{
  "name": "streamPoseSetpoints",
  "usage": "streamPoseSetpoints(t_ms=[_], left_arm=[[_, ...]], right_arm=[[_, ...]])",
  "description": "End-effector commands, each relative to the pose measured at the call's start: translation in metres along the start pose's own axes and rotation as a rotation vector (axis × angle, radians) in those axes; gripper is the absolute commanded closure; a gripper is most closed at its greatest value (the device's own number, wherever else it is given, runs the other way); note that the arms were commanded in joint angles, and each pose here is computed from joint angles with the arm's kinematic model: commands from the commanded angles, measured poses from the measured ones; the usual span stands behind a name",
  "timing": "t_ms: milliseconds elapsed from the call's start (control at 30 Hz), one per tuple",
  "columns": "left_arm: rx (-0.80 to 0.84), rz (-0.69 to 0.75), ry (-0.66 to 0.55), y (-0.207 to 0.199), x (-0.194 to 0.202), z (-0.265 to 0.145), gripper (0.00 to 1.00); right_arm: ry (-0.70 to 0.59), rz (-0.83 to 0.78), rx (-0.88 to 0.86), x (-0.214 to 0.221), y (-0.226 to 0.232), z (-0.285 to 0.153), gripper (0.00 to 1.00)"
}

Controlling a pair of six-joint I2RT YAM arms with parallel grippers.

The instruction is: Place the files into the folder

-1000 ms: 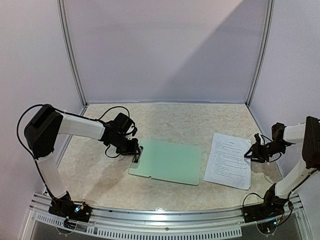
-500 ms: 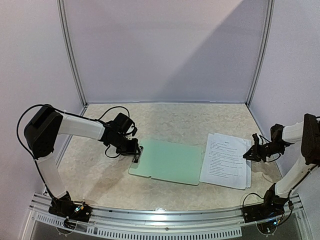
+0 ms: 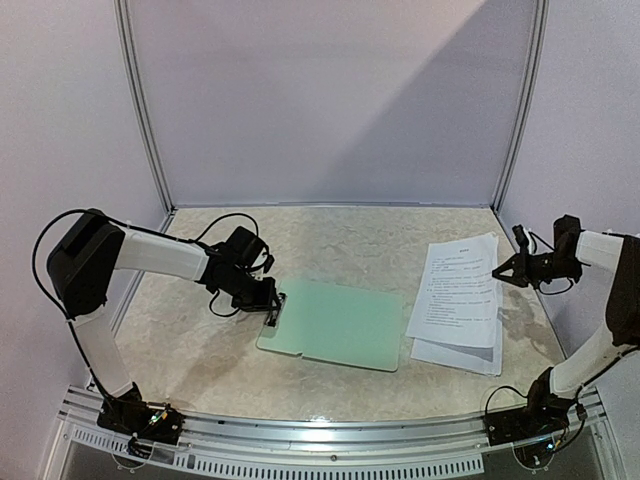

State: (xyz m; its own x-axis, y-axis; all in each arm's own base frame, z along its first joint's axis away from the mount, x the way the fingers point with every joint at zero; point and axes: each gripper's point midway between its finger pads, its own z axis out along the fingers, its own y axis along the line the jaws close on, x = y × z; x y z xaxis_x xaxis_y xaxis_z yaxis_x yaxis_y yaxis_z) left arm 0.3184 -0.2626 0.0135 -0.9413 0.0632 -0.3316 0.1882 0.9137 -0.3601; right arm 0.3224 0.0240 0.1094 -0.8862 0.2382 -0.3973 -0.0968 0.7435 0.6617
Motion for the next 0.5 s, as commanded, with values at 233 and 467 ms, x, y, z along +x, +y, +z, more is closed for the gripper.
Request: streamPoseSetpoints(t_ms=[233, 467], left_arm=[[-0.02, -0.026, 0.11, 0.013, 0.036, 0.006, 1.0], [-0.02, -0.024, 0.115, 0.013, 0.037, 0.008, 1.0]], right_arm=[[0.07, -0.35, -0.226, -0.009, 0.122, -0.013, 1.0], [0.118, -0.553, -0.419, -0.004, 0.218, -0.039, 1.0]])
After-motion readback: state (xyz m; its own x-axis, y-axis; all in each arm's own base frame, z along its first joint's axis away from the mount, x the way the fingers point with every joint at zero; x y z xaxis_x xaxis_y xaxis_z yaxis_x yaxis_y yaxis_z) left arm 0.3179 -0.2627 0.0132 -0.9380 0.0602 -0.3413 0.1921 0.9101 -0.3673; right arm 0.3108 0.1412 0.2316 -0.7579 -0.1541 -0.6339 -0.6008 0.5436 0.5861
